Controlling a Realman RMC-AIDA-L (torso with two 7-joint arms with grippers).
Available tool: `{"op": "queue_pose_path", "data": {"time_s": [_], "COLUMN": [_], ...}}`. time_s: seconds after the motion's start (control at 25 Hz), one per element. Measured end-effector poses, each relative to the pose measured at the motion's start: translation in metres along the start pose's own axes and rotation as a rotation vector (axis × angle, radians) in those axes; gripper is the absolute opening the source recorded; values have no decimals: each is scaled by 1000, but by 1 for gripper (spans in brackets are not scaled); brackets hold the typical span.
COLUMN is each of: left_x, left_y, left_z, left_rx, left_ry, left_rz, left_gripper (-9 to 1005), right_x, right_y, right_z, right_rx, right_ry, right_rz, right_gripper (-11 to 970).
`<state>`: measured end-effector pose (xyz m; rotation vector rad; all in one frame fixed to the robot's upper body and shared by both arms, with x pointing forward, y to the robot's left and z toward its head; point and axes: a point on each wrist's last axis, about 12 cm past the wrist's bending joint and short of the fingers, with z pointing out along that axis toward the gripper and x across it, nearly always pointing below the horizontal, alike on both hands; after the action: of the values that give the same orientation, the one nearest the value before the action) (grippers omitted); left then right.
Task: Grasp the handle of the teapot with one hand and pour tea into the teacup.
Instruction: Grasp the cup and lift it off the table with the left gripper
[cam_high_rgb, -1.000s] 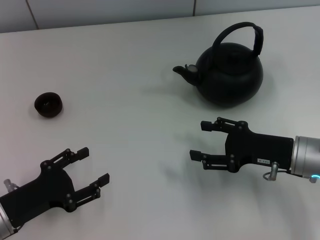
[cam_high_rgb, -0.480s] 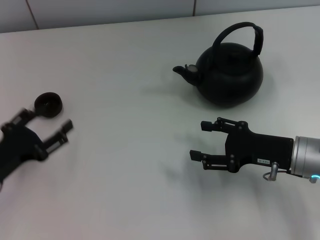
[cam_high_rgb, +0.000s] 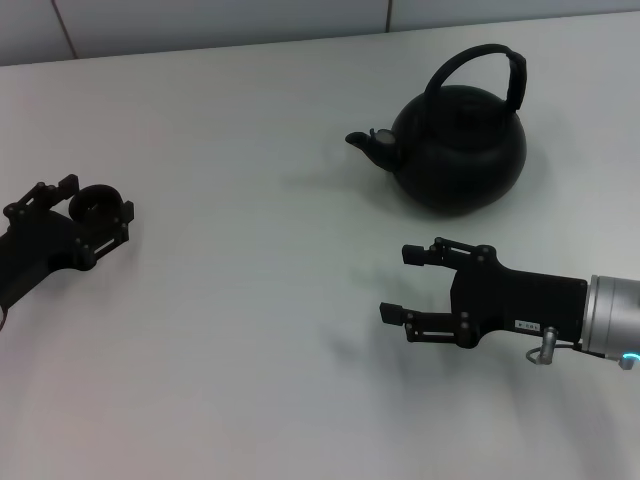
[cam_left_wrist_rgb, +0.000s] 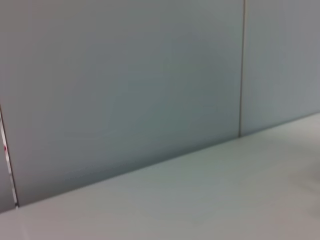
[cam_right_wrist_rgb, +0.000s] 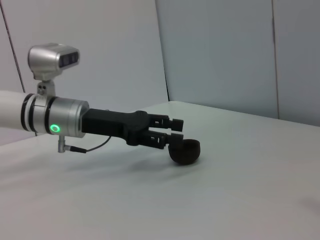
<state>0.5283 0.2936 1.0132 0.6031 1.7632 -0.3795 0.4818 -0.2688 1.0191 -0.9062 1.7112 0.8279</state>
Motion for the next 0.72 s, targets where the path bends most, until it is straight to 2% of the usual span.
{"op": "queue_pose_path", "data": {"time_s": [0.72], "left_x": [1], "left_y": [9], "left_z": [9], "left_rx": [-40], "left_ry": [85], "left_rz": [-10], "left_gripper": [727], "right_x": [0], "right_y": [0], "right_z": [0], "right_rx": [0], "right_ry": [0], "right_rz": [-1], "right_gripper": [823]}}
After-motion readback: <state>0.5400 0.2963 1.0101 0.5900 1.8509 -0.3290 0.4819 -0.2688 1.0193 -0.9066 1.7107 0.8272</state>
